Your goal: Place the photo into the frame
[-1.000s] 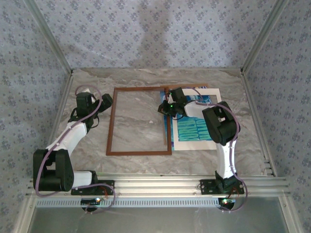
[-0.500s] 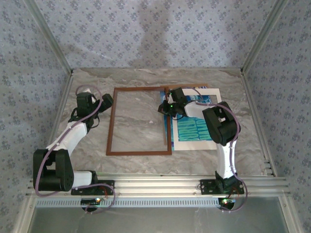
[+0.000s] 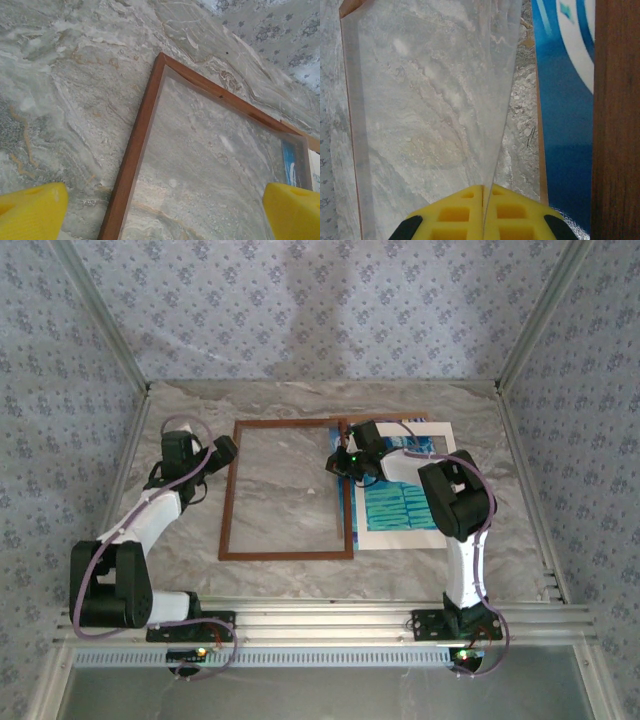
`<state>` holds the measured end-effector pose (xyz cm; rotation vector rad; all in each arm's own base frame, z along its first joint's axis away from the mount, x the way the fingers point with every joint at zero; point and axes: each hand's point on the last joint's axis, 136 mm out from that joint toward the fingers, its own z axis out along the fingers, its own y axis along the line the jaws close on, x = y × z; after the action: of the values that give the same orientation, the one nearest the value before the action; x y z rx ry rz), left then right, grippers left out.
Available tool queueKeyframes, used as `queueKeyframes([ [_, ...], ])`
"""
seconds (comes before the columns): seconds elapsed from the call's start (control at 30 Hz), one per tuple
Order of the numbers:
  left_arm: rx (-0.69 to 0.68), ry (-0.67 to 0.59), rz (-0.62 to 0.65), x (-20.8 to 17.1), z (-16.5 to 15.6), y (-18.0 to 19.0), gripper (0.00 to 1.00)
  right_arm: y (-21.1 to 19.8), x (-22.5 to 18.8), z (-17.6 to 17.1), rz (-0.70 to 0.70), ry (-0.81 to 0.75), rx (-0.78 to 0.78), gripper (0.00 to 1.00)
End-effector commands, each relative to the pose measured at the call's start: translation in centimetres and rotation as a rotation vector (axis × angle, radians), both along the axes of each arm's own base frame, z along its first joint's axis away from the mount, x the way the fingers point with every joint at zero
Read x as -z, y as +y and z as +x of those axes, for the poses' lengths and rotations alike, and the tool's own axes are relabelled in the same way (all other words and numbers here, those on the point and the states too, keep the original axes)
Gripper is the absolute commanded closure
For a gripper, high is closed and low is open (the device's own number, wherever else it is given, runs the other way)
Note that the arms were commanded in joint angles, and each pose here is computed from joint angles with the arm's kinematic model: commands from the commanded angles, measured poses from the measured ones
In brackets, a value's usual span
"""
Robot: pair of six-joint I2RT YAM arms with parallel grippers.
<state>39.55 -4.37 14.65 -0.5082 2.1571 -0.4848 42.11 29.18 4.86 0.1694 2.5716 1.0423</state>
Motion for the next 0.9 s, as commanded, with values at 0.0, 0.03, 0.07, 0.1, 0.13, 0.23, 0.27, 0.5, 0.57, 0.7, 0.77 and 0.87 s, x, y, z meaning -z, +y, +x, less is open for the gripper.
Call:
queueKeyframes([
  [0.0, 0.048, -0.025, -0.001, -1.0, 0.8, -0.9, 0.01, -0.5, -0.5, -0.2, -0.01, -0.002, 0.01, 1.0],
  [0.03, 0.051, -0.025, -0.001, -1.0, 0.8, -1.0, 0.01, -0.5, -0.5, -0.2, -0.01, -0.002, 0.009, 1.0],
  [0.07, 0.052, -0.025, 0.0, -1.0, 0.9, -1.0, 0.01, -0.5, -0.6, -0.2, -0.01, -0.002, 0.009, 1.0],
  [0.1, 0.052, -0.023, -0.002, -0.9, 0.9, -1.0, 0.01, -0.5, -0.5, -0.2, -0.011, -0.002, 0.011, 1.0],
  [0.13, 0.054, -0.023, -0.001, -0.9, 0.9, -1.0, 0.0, -0.6, -0.5, -0.2, -0.013, -0.001, 0.012, 1.0],
  [0.23, 0.066, -0.015, -0.002, -0.8, 0.9, -1.3, 0.01, -0.7, -0.5, -0.2, -0.014, -0.001, 0.015, 1.0],
  [0.27, 0.073, -0.012, -0.005, -0.7, 1.0, -1.4, 0.01, -0.7, -0.5, -0.3, -0.015, 0.0, 0.015, 1.0],
  [0.5, 0.098, 0.005, -0.004, -0.4, 1.1, -2.0, 0.01, -0.6, -0.4, -0.3, -0.015, 0.002, 0.012, 1.0],
  [0.57, 0.097, 0.005, -0.004, -0.4, 1.1, -1.9, 0.01, -0.6, -0.4, -0.3, -0.015, 0.002, 0.012, 1.0],
  [0.7, 0.096, 0.006, -0.001, -0.3, 1.2, -1.9, 0.01, -0.6, -0.4, -0.4, -0.019, 0.004, 0.011, 1.0],
  [0.77, 0.097, 0.007, -0.002, -0.3, 1.2, -1.9, 0.01, -0.6, -0.5, -0.4, -0.019, 0.0, 0.013, 1.0],
  [0.87, 0.097, 0.005, 0.0, -0.4, 1.2, -1.9, 0.01, -0.7, -0.5, -0.3, -0.019, 0.001, 0.013, 1.0],
])
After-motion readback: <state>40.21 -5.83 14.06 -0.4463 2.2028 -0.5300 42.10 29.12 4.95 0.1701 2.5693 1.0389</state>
